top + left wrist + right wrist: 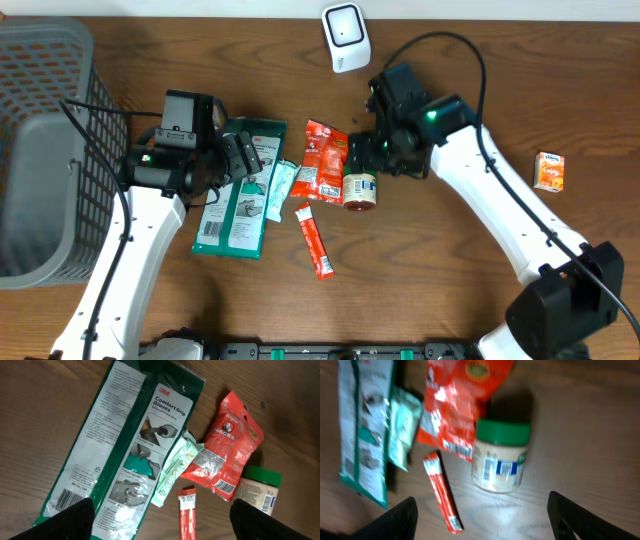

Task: Scan the item barcode
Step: 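Move the right gripper left over the green-lidded jar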

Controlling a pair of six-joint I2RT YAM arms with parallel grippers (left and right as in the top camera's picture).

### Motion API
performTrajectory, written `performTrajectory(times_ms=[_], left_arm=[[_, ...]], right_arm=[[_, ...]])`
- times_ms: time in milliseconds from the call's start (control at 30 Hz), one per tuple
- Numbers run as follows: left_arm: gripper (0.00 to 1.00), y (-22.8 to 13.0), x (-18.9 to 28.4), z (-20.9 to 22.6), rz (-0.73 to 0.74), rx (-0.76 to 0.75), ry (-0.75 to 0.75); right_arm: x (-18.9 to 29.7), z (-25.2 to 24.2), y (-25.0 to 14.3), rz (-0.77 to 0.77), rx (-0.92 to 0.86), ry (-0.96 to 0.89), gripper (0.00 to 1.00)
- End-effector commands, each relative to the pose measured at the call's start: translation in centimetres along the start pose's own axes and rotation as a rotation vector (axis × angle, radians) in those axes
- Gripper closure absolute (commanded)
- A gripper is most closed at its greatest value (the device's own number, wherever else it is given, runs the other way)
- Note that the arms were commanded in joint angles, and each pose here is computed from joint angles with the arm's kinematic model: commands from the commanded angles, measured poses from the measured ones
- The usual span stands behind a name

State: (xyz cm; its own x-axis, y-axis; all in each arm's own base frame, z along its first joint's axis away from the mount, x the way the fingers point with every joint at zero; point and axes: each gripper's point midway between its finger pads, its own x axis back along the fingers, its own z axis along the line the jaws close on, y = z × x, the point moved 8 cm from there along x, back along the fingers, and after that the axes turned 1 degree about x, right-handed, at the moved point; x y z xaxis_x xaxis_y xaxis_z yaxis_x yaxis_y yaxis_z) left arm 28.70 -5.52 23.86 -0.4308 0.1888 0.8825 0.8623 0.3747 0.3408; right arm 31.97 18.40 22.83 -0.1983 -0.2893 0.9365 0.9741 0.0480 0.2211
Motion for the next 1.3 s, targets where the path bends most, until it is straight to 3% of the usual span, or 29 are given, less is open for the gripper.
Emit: performTrajectory(times_ms=[0,100,833,933,1033,1267], left_arm=[[0.13,0.4,0.5,-0.1,-0.023,-0.006,-0.001],[0.13,0.4,0.5,-0.1,-0.023,-0.006,-0.001],[0.13,0.4,0.5,-0.1,-0.023,-0.006,-0.001],[0.13,0.4,0.5,-0.1,-0.023,-0.006,-0.001],[0.13,0.4,0.5,-0.1,-0.023,-0.006,-0.001],[0.13,0.4,0.5,-0.1,-0.023,-0.006,-0.001]], right_arm=[[-1.5,-0.3,1.3,0.013,-0.044,-0.037,0.19],[-3.6,-0.7,1.4,0.057,-0.052,-0.062,0.12],[-13.9,-3.1,0.9,0.233,-0.077,-0.176,0.09],[-14.0,-3.1,0.9,0.239,-0.046,-0.174,0.15],[-13.4,-3.4,1.0,0.246,-0.012,-0.177,0.31],[-11.5,-5.6,1.3,0.267,-0.077,-0.191,0.28]])
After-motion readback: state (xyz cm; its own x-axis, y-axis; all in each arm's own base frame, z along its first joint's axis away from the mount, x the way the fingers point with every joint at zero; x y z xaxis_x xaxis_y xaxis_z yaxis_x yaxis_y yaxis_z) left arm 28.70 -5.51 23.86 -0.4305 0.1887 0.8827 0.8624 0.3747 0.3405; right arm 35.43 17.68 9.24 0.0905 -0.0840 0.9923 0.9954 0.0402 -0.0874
